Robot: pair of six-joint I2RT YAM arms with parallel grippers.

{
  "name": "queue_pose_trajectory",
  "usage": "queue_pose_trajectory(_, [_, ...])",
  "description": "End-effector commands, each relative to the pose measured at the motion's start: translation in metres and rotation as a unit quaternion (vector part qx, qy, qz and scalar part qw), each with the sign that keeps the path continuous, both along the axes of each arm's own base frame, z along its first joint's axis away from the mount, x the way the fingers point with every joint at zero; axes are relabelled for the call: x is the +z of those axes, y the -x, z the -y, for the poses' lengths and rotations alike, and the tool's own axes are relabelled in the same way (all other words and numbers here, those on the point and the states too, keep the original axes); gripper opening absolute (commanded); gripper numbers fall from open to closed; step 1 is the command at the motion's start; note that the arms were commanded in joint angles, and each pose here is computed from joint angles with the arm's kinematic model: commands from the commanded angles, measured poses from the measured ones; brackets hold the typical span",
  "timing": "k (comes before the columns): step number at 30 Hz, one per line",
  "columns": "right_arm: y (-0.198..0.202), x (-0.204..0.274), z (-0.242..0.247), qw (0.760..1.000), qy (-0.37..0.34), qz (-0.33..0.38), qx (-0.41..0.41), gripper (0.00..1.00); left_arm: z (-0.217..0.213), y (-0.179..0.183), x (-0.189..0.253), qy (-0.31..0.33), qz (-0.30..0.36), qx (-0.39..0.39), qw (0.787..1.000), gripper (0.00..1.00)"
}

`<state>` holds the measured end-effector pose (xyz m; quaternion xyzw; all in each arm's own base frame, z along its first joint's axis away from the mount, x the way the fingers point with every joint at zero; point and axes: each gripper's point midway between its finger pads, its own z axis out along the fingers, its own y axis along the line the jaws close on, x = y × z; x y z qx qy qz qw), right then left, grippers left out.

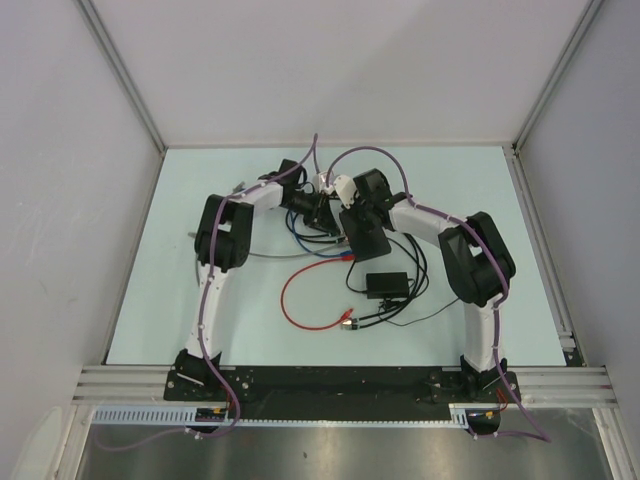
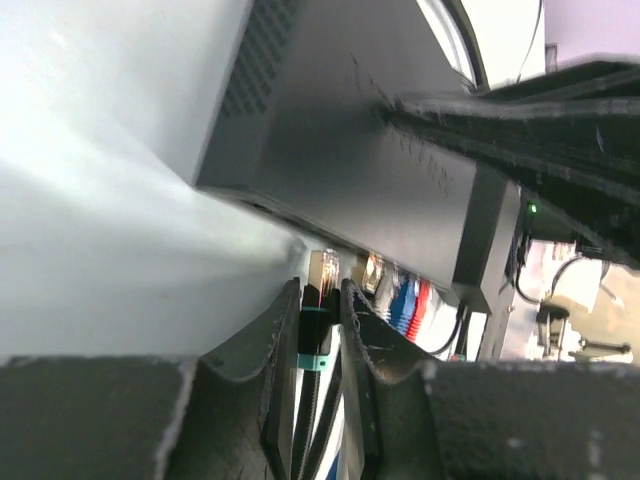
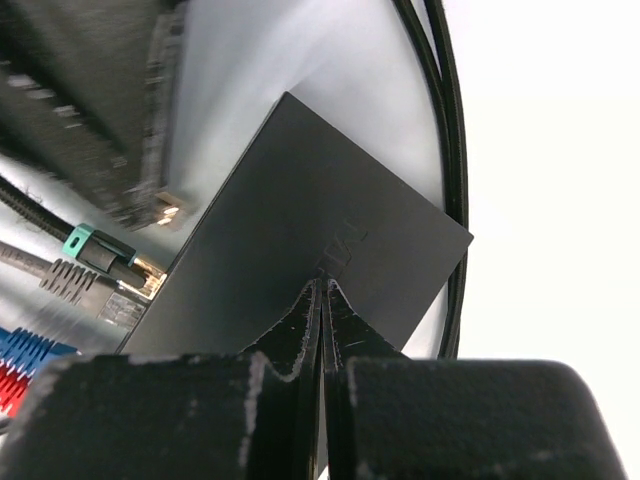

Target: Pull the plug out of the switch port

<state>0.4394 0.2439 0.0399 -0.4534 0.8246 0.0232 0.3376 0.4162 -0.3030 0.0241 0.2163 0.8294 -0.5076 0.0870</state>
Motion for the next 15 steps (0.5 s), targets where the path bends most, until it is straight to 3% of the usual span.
queue_pose_trajectory(1, [0.065,-0.103,0.059,0.981,0.12,-0.153,-0.016,0.0,-0.017,0.019,-0.031,-0.039,-0.009,-0.018,0.999,0.0])
queue_pose_trajectory(5, [0.065,-0.104,0.059,0.98,0.123,-0.156,-0.015,0.0,-0.008,0.002,-0.009,-0.001,0.013,-0.018,1.0,0.0])
queue_pose_trajectory(9, [0.065,-0.106,0.059,0.979,0.125,-0.161,-0.016,0.0,0.008,-0.011,0.041,0.078,0.045,-0.03,0.995,0.0])
queue_pose_trajectory(15, [0.065,-0.105,0.058,0.979,0.126,-0.162,-0.018,0.0,-0.004,-0.037,0.055,0.01,0.146,-0.025,0.989,0.0])
